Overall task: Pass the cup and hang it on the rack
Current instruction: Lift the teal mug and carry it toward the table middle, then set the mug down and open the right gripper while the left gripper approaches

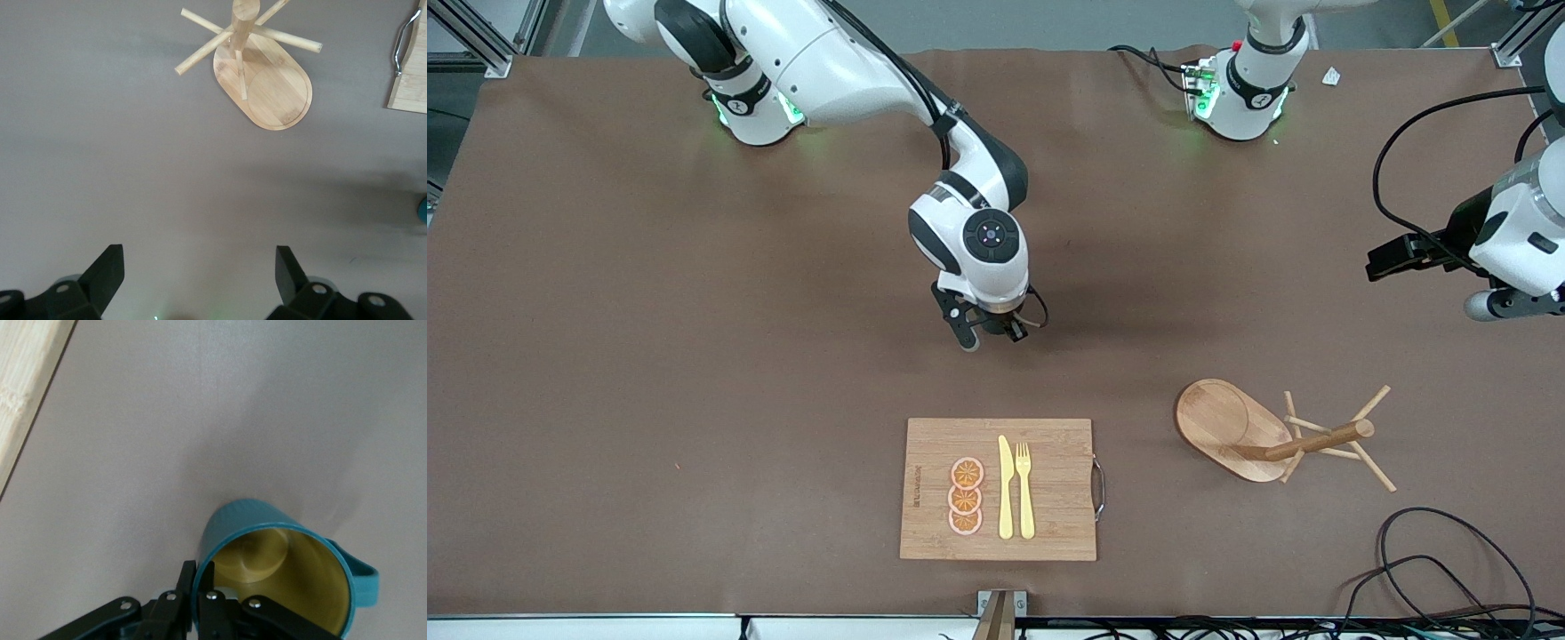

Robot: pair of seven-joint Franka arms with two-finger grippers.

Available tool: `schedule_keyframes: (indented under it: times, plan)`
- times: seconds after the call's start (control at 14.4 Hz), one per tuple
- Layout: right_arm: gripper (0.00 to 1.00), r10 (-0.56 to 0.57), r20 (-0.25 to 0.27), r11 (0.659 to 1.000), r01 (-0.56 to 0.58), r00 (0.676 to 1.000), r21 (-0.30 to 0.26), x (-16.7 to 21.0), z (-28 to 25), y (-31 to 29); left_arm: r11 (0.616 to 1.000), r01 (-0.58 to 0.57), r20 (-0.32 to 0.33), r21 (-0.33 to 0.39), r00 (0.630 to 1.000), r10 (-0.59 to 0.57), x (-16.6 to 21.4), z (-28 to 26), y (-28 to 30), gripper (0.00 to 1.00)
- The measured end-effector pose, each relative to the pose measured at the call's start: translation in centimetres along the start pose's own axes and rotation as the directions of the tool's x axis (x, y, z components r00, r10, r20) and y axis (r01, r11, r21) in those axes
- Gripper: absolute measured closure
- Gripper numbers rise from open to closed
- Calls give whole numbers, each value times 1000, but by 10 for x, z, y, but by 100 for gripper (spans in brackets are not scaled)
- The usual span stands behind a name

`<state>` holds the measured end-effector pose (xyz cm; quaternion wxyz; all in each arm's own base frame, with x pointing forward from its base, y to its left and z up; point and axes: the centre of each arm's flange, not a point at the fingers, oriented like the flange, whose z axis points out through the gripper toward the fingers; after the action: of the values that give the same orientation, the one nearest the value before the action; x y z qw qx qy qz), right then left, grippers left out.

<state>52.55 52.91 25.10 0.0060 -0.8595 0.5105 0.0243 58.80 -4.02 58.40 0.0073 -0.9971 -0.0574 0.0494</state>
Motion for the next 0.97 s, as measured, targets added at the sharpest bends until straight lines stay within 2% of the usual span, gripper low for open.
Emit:
schedule_keyframes:
  times: [0.56, 0.62, 0.76, 0.97]
  plan:
    - [15, -18, -23, 1000, 18, 1000, 5, -4, -4, 0, 1000, 1, -7, 8, 1000, -1, 0, -3, -1, 0]
    - [2, -20, -32, 1000, 20, 999, -1, -3, -4, 0, 1000, 0, -7, 8, 1000, 0, 0, -3, -1, 0]
    - [0, -21, -43, 1000, 20, 999, -12, 2, -11, -2, 1000, -6, -8, 8, 1000, 6, -1, -3, 3, 0]
    - [0, -109, -53, 994, 108, 993, -33, 19, -38, -6, 1000, -10, -20, 6, 1000, 10, -4, -10, 14, 0]
